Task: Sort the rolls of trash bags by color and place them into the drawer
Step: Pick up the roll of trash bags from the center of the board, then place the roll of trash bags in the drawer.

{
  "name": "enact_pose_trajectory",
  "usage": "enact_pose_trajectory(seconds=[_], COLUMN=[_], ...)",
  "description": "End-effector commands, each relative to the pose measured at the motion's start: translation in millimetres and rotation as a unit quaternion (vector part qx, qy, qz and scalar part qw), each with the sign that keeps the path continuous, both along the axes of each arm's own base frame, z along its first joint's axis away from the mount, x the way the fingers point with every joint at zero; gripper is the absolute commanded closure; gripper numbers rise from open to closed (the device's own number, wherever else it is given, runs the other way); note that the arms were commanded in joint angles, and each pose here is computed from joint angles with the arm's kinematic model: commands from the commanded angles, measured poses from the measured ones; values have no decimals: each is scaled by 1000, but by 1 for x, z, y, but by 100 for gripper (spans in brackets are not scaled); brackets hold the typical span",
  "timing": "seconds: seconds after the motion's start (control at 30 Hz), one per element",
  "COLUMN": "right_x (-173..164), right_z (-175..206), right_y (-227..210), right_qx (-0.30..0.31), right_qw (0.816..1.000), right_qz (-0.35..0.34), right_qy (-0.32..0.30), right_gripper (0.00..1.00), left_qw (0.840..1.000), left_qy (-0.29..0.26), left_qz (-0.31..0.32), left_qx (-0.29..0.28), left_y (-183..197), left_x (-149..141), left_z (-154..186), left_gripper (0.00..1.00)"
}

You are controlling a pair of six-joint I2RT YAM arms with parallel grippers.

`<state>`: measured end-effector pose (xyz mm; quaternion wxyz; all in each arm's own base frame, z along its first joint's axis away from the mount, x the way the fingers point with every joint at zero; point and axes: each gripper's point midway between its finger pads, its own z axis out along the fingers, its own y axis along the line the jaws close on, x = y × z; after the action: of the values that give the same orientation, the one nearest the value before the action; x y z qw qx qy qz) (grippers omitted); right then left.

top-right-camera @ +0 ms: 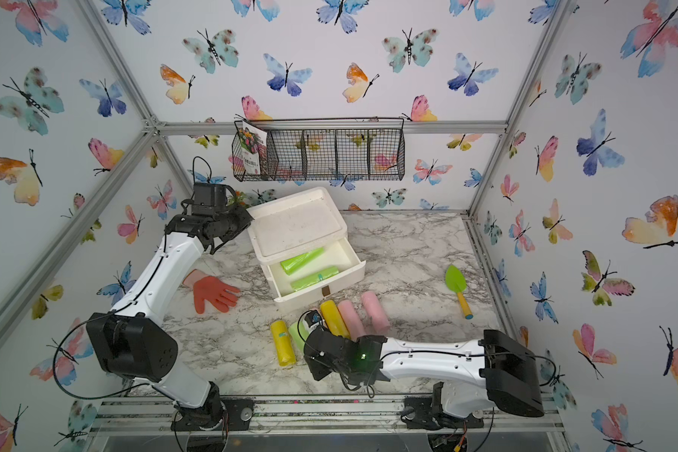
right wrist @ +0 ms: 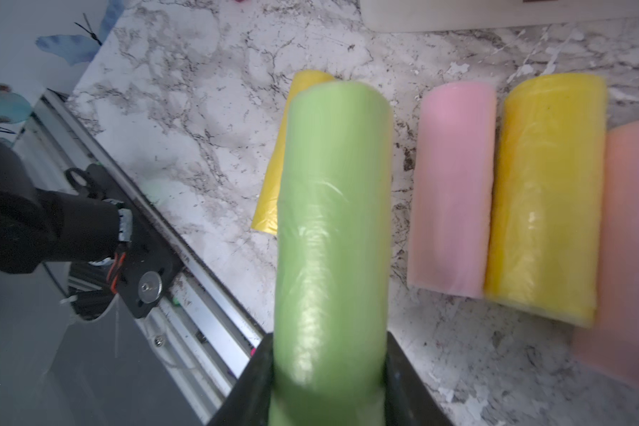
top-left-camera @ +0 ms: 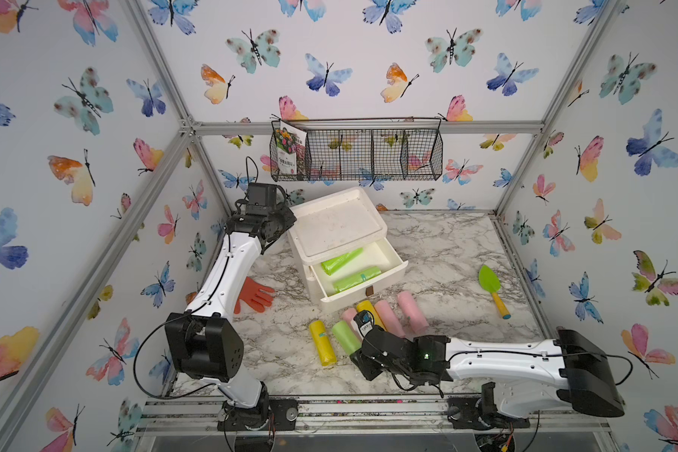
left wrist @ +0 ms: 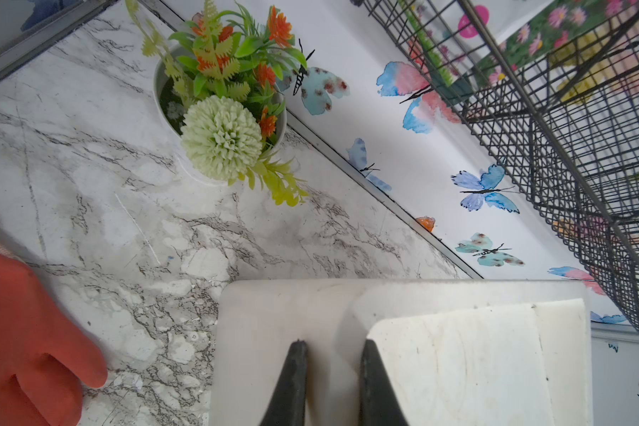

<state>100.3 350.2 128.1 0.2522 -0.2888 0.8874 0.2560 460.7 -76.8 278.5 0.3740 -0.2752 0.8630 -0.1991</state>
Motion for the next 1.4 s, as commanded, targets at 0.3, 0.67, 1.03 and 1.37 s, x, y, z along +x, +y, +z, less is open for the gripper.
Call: enact_pose_trajectory(seconds=[0.3,0.67,1.03,1.37], right_x=[-23,35,87,120], right_z=[134,227,261,217], right_y=[-34,-39,-93,-61], right_qx=[141,298,440,470], right_qw=[989,940,805,761], right_qz=[45,-156,-390,-447], right_qy=[-14,-58,-82,21], right_gripper=[59,59,60,59], left_qw=[994,994,994,994], left_qy=[96,94,87,85], left_qz=[-21,-19,-26,-38], left_qx=[-44,-47,-53,-63], left_y=[-25,-25,-28,-33], left_x=[-17,-17,-18,-17], left_z=[-51,-48,-42,-46], left_gripper=[100,100,100,100])
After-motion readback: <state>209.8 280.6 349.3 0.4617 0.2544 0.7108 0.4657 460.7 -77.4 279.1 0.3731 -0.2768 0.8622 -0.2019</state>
